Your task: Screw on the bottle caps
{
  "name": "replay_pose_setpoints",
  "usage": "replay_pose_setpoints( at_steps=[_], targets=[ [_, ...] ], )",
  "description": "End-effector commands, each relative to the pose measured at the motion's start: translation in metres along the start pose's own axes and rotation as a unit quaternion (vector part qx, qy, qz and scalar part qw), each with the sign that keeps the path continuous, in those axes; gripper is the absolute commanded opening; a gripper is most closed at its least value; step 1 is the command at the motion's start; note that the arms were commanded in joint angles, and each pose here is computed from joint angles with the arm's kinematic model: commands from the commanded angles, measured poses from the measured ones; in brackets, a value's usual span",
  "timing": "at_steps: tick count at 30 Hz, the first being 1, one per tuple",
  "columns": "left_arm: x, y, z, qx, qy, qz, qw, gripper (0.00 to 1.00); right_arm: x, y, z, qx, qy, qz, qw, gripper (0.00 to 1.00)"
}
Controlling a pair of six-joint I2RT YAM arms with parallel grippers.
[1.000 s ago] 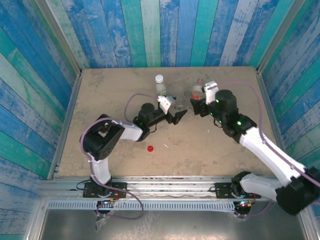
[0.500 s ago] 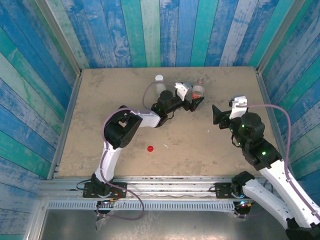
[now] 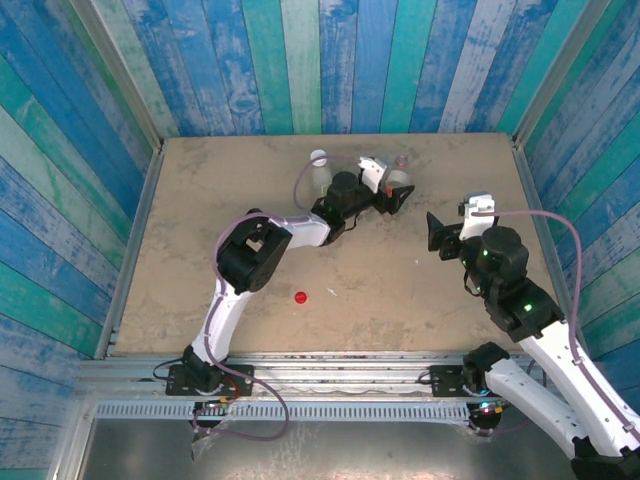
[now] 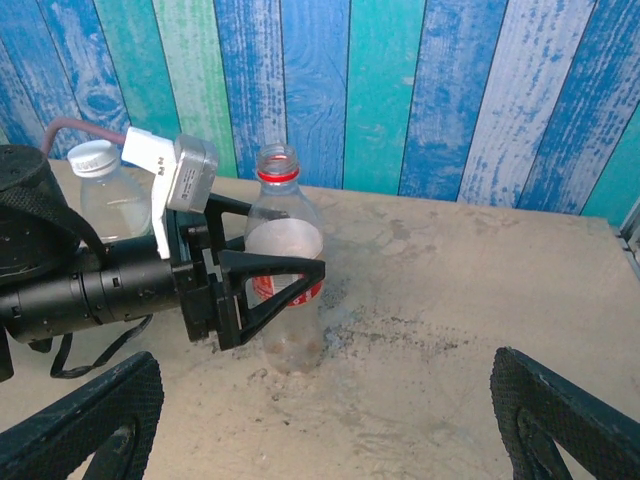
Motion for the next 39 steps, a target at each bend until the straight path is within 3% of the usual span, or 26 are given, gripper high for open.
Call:
replay_pose_setpoints(
  at_steps=[1,12,19,25,32,39],
  targets=[
    [-0.035,0.004,-0.010,0.008,0.031,0.017,0.999,0.86,-0.005,-0.003,-0.002,-0.005,0.001,0.003,1.000,0.87],
    [-0.030,-0.001,-0.009,-0.006,0.022,0.016,1.000,0.63,-0.013,-0.005,-0.005,-0.010,0.008,0.003,1.000,0.87],
    [-0.002,-0.010,0.013,-0.014,0.004,-0.024,1.000,0.61,-0.014,0.011,-0.014,0.032,0.018,-0.019,0.999,0.89],
    [0.029,-0.028,0.047,-0.037,-0.018,-0.062,0.997,0.59,-0.012,0.017,-0.024,0.036,0.023,-0.078,0.996,1.00],
    [0.031,-0.043,0.101,-0.048,-0.014,-0.087,0.995,0.60,-0.020,0.035,-0.028,0.100,0.020,-0.043,0.994,0.99],
    [0.015,-0.019,0.167,0.008,-0.001,-0.068,0.998,0.60,-0.043,0.057,-0.042,0.156,0.080,-0.034,0.984,0.92]
  ],
)
Point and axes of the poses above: each hand's point on the last joint's axis, 136 mm out from that joint toward the fingers, its own z axis back along the fingers, its own y axis along the line the jaws close on, x = y × z, the point moved 2 cm from there along z, back along the fingers, and after that the axes turned 8 degrees about -z, right-handed, at the moved point
